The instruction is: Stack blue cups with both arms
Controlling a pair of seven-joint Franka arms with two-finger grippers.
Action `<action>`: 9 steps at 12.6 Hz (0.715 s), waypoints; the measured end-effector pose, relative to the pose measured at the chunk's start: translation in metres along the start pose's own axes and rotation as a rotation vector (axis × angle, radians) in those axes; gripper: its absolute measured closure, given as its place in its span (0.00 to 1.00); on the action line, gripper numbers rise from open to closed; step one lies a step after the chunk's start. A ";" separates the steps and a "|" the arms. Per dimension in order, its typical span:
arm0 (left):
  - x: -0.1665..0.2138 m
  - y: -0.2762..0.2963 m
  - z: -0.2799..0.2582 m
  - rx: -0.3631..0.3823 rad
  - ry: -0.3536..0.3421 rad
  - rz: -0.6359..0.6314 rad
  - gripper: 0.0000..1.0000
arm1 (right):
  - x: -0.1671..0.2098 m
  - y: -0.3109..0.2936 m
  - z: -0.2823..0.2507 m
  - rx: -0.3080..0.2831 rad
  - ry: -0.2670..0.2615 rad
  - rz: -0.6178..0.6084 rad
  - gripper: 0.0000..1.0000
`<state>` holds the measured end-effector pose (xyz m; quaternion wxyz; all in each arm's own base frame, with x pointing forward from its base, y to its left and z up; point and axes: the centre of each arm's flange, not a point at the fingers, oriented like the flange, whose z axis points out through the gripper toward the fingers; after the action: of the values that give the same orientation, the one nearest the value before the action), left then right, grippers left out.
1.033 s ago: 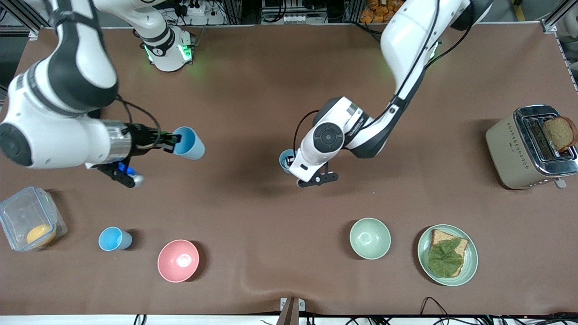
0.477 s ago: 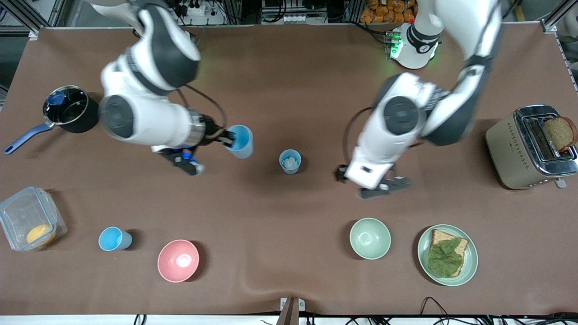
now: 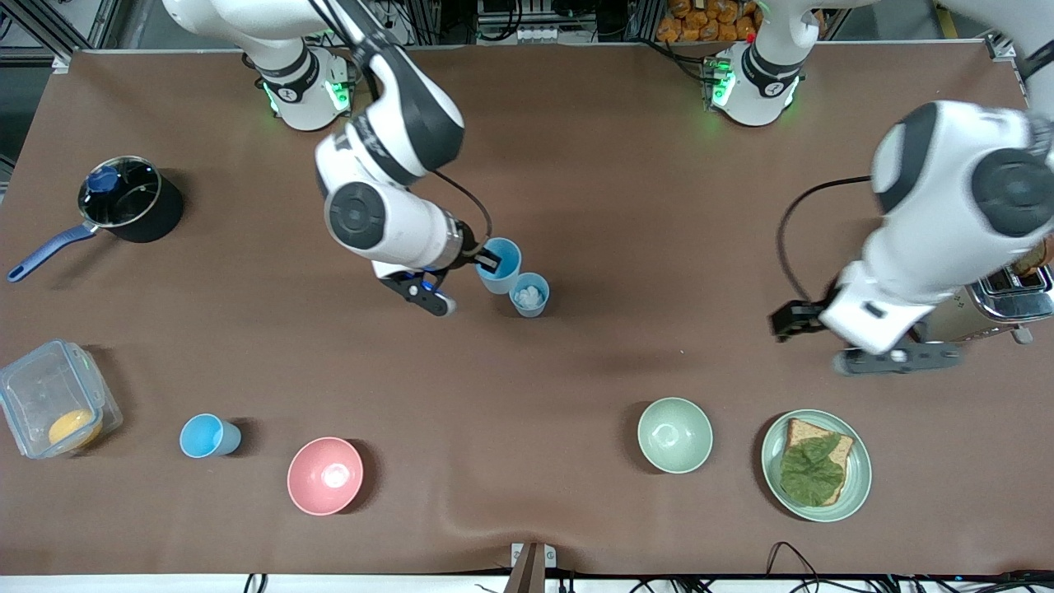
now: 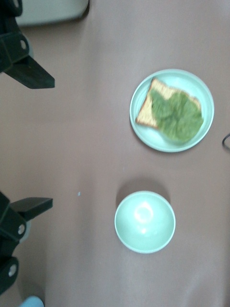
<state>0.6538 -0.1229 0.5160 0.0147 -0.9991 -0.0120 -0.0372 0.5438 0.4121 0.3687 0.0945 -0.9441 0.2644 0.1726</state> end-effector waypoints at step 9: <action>-0.035 -0.073 -0.068 0.050 -0.071 0.089 0.00 | 0.008 -0.009 0.042 -0.011 0.015 -0.022 0.96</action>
<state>0.6119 -0.0527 0.5831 0.0411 -0.9987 0.0309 -0.0006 0.5433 0.4273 0.3273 0.0893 -0.9487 0.2539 0.1658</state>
